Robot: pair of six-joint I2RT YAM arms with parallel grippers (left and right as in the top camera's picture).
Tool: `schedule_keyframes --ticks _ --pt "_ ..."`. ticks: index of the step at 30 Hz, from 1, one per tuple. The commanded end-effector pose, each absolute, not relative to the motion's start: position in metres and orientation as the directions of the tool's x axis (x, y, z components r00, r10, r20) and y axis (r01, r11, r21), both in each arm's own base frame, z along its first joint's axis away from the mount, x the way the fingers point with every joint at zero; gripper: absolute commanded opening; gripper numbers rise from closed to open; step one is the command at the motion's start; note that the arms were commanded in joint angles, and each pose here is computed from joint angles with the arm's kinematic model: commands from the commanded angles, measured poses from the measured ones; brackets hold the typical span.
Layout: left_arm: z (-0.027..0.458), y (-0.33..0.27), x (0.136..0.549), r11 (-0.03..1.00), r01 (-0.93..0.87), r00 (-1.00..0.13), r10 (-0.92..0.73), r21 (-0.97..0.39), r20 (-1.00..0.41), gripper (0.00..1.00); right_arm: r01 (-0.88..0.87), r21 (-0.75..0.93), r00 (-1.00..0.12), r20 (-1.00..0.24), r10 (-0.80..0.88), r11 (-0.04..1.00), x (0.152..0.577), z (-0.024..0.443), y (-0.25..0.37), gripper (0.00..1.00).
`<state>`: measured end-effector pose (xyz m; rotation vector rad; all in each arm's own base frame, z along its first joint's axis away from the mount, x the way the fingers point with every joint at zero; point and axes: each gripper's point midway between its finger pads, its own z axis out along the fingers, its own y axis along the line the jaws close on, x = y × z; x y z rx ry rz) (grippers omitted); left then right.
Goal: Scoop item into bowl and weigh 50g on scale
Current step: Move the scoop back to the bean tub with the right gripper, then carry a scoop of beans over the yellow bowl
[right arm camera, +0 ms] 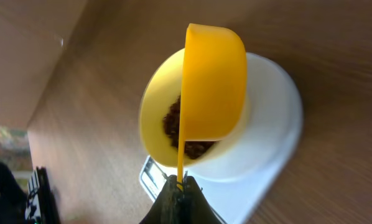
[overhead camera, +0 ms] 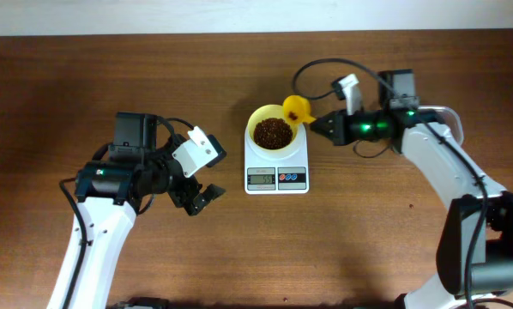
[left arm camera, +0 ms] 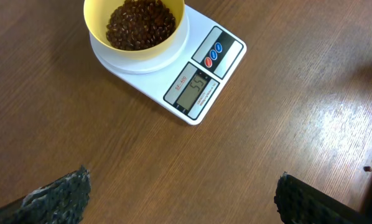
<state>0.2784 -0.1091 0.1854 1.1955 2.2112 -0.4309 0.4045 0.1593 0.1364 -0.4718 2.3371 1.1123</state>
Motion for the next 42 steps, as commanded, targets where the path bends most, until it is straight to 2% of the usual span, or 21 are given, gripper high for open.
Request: schedule_keyframes --ticks 1,6,8,10,12,15,16,18,21,24,26,27,28,29,30,32,37,40,42 --pt "0.185 -0.108 0.278 0.541 0.841 -0.422 0.654 -0.003 -0.628 0.99 -0.479 0.607 -0.783 -0.622 0.004 0.634 0.415 0.165 0.114 0.04" --pt "0.185 -0.108 0.278 0.541 0.841 -0.422 0.653 -0.003 -0.628 0.99 -0.337 0.563 -0.762 -0.634 0.132 0.755 0.407 0.181 0.014 0.04" --pt "0.185 -0.108 0.278 0.541 0.841 -0.422 0.654 -0.003 -0.628 0.99 -0.185 0.469 -0.789 -0.595 0.154 0.864 0.395 0.164 -0.036 0.04" --pt "0.185 -0.108 0.278 0.541 0.841 -0.422 0.654 -0.003 -0.628 0.99 -0.102 0.373 -0.811 -0.568 0.140 0.922 0.387 0.151 -0.063 0.04" --pt "0.185 -0.108 0.278 0.541 0.841 -0.422 0.654 -0.003 -0.628 0.99 0.038 0.174 -0.850 -0.512 0.123 0.984 0.378 0.132 -0.102 0.04" --pt "0.185 -0.108 0.278 0.541 0.841 -0.423 0.653 -0.003 -0.628 0.99 0.104 -0.026 -0.884 -0.461 0.081 0.994 0.372 0.124 -0.122 0.04" --pt "0.185 -0.108 0.278 0.541 0.841 -0.423 0.654 -0.003 -0.628 0.99 0.102 -0.153 -0.903 -0.429 0.027 0.983 0.370 0.123 -0.128 0.04" --pt "0.185 -0.108 0.278 0.541 0.841 -0.422 0.654 -0.003 -0.628 0.99 0.098 -0.372 -0.927 -0.371 -0.051 0.923 0.368 0.130 -0.131 0.04" --pt "0.185 -0.108 0.278 0.541 0.841 -0.422 0.654 -0.003 -0.628 0.99 0.054 -0.544 -0.938 -0.316 -0.145 0.837 0.371 0.143 -0.121 0.04" --pt "0.184 -0.108 0.278 0.541 0.841 -0.423 0.653 -0.004 -0.628 0.99 -0.014 -0.550 -0.928 -0.304 -0.217 0.835 0.375 0.145 -0.103 0.04" --pt "0.185 -0.108 0.278 0.541 0.841 -0.422 0.653 -0.003 -0.628 0.99 0.033 -0.489 -0.911 -0.374 -0.175 0.872 0.377 0.152 -0.094 0.04" --pt "0.185 -0.108 0.278 0.541 0.841 -0.422 0.654 -0.003 -0.628 0.99 -0.040 -0.326 -0.871 -0.451 -0.193 0.944 0.387 0.157 -0.061 0.04" --pt "0.185 -0.108 0.278 0.541 0.841 -0.423 0.653 -0.003 -0.628 0.99 -0.115 -0.196 -0.834 -0.513 -0.202 0.974 0.393 0.165 -0.033 0.04" --pt "0.185 -0.108 0.278 0.541 0.841 -0.422 0.654 -0.003 -0.628 0.99 -0.265 0.011 -0.761 -0.617 -0.202 0.964 0.399 0.187 0.015 0.04" --pt "0.185 -0.108 0.278 0.541 0.841 -0.422 0.654 -0.003 -0.628 0.99 -0.393 0.145 -0.693 -0.695 -0.189 0.908 0.400 0.209 0.049 0.04" --pt "0.185 -0.108 0.278 0.541 0.841 -0.422 0.654 -0.003 -0.628 0.99 -0.626 0.309 -0.583 -0.795 -0.166 0.716 0.393 0.241 0.111 0.04" --pt "0.185 -0.108 0.278 0.541 0.841 -0.422 0.654 -0.003 -0.628 0.99 -0.824 0.233 -0.466 -0.797 -0.384 0.516 0.376 0.205 0.198 0.04" --pt "0.185 -0.108 0.278 0.541 0.841 -0.422 0.654 -0.003 -0.628 0.99 -0.836 0.077 -0.418 -0.730 -0.541 0.543 0.380 0.170 0.219 0.04" --pt "0.185 -0.108 0.278 0.541 0.841 -0.423 0.653 -0.003 -0.628 0.99 -0.852 -0.052 -0.366 -0.651 -0.665 0.521 0.382 0.142 0.227 0.04"
